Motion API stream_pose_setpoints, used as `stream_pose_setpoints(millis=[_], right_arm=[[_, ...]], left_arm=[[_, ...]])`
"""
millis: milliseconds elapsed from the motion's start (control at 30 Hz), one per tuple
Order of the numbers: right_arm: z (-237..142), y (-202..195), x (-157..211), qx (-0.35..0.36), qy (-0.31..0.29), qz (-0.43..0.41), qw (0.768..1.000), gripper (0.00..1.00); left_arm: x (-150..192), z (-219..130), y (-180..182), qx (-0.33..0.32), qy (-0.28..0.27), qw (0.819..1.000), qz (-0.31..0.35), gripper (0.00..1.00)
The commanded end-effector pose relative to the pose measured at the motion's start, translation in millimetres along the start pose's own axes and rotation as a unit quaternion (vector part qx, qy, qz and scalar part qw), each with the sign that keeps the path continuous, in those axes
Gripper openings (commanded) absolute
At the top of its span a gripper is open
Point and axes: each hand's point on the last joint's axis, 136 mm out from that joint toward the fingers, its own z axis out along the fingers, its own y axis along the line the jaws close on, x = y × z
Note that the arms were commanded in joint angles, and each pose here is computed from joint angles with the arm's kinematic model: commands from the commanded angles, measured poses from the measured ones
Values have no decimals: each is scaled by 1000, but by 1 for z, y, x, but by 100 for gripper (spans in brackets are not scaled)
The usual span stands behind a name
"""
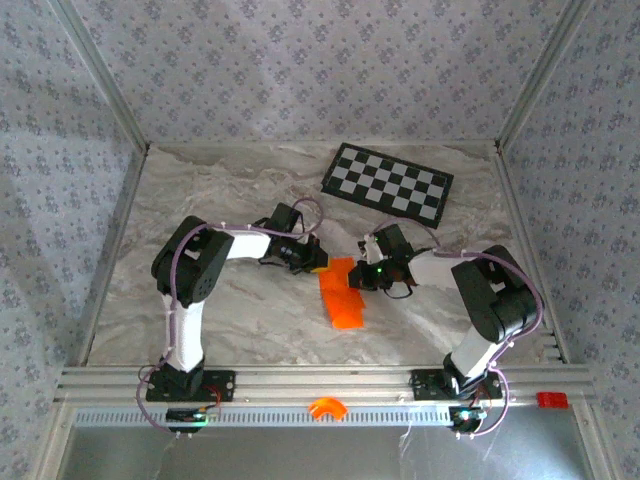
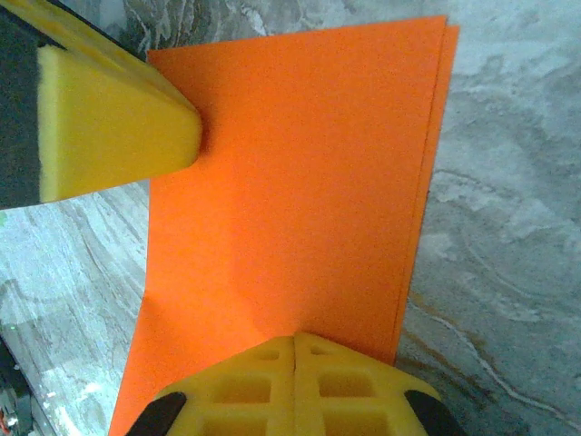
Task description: Fold a paper plane with a square sheet of paper (pick it up from the middle)
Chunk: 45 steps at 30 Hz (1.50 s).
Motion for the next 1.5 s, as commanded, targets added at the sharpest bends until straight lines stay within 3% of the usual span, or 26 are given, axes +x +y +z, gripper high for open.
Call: stream_pose_setpoints(millis=[0, 433, 700, 833, 1067, 1233, 1467], right_arm=[[5, -72, 72, 139, 102, 77, 982, 0], [5, -73, 72, 142, 102, 78, 981, 0], [4, -73, 73, 145, 102, 80, 981, 0], [4, -75, 73, 148, 101, 83, 980, 0], [4, -74, 73, 147, 100, 82, 981, 0], [4, -74, 73, 148, 100, 82, 981, 0], [5, -76, 74, 150, 102, 83, 980, 0]], left_arm=[[-4, -5, 31, -32, -16, 999, -22, 0], [-37, -36, 36, -86, -92, 990, -62, 0], [-39, -60, -2, -99, -126, 986, -52, 3], [-25, -61, -32, -97, -126, 987, -24, 5], [25, -17, -58, -47, -60, 997, 0, 3], [54, 5, -44, -60, -23, 998, 6, 2], [77, 8, -5, -83, -16, 996, -12, 1]])
